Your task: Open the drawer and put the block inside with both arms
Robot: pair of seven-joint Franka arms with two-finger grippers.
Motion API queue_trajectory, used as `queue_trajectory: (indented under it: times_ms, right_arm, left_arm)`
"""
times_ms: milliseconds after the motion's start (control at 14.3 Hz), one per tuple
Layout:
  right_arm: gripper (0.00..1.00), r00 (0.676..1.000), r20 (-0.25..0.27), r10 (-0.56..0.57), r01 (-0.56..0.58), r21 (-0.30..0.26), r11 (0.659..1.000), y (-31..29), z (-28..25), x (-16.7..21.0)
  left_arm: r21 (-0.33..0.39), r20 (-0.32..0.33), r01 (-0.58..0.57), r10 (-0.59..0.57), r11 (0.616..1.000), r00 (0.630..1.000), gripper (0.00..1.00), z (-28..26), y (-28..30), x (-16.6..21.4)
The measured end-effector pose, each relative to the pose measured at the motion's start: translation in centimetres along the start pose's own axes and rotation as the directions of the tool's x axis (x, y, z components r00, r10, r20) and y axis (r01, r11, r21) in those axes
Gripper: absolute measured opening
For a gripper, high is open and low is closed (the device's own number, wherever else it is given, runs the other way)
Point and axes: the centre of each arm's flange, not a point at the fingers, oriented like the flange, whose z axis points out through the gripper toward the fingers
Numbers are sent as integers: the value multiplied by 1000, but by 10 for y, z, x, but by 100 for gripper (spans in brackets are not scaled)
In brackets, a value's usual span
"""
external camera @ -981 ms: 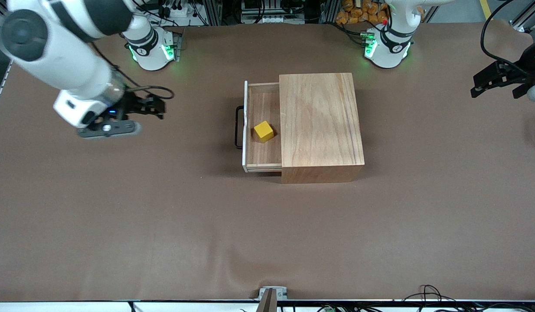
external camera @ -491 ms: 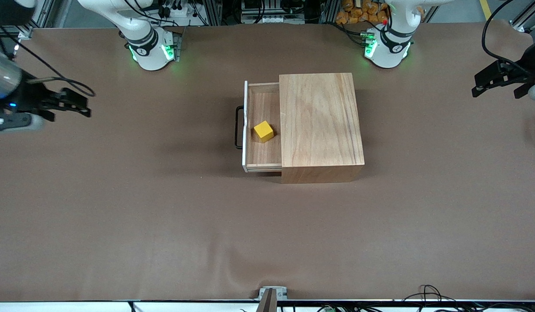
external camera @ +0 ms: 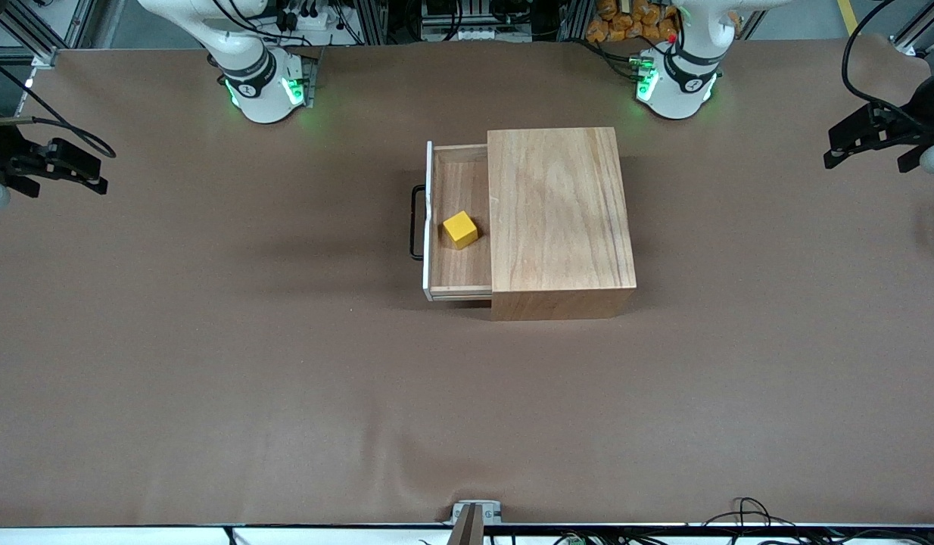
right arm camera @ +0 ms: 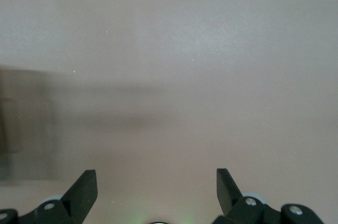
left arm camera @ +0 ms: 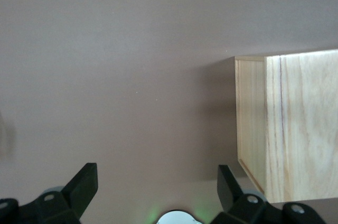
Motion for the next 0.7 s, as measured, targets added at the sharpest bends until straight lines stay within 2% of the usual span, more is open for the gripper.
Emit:
queue_trajectory:
  times_ms: [280, 561, 701]
  right_arm:
    - [100, 1000, -8, -4, 4, -20, 1000, -3, -6, -4]
    - [100, 999, 32, 28, -28, -10, 1000, 0, -2, -9]
    - [100, 999, 32, 33, -33, 2, 999, 0, -4, -10]
  left_arm:
    - [0, 0, -28, 28, 1000, 1000, 100, 0, -3, 0]
    - [0, 1, -28, 28, 1000, 1000, 100, 0, -3, 0]
    - [0, 1, -28, 28, 1000, 1000, 100, 0, -3, 0]
